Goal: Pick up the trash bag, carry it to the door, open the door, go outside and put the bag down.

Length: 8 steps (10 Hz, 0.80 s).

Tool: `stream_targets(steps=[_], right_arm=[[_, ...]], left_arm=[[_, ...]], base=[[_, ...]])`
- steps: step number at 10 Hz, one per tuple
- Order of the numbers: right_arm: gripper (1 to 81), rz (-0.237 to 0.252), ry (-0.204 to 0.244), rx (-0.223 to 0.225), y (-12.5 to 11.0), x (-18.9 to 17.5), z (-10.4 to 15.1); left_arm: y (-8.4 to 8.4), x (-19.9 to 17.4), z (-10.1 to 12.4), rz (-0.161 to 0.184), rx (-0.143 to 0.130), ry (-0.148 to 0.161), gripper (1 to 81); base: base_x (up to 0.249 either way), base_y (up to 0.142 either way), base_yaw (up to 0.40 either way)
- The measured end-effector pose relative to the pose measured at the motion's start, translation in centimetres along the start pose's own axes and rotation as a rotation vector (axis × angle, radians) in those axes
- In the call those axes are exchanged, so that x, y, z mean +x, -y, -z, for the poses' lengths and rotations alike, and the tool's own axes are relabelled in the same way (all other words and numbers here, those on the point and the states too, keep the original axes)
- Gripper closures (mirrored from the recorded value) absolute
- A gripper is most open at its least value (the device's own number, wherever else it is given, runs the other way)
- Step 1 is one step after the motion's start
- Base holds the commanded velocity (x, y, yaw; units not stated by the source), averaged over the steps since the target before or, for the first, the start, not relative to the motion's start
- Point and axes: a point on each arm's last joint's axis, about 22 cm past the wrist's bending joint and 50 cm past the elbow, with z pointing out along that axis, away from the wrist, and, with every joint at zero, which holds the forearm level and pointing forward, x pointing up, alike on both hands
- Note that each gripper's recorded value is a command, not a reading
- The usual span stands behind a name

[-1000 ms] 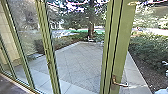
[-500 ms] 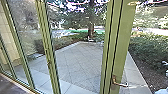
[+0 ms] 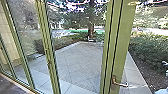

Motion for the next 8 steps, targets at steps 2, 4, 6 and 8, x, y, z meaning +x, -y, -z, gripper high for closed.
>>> stream_targets(steps=[2,4,6,8], right_arm=[[1.0,-0.007,0.006,-0.012,-0.3,2.3,0.1],[1.0,-0.010,0.013,-0.021,0.0,4.1,0.4],[1.0,-0.022,0.025,-0.030,0.1,5.4,0.6],[1.0,-0.029,0.030,-0.036,0.0,6.4,0.4]], left_arm=[[0.1,0.0,0.0,0.001,0.001,0.000,81.1],[0.1,0.0,0.0,0.002,0.001,0.000,81.1],[0.1,0.0,0.0,0.003,0.001,0.001,81.1],[0.1,0.0,0.0,0.004,0.001,0.001,81.1]], base=[[0.000,0.000,0.000],[0.000,0.000,0.000],[0.000,0.000,0.000],[0.000,0.000,0.000]])
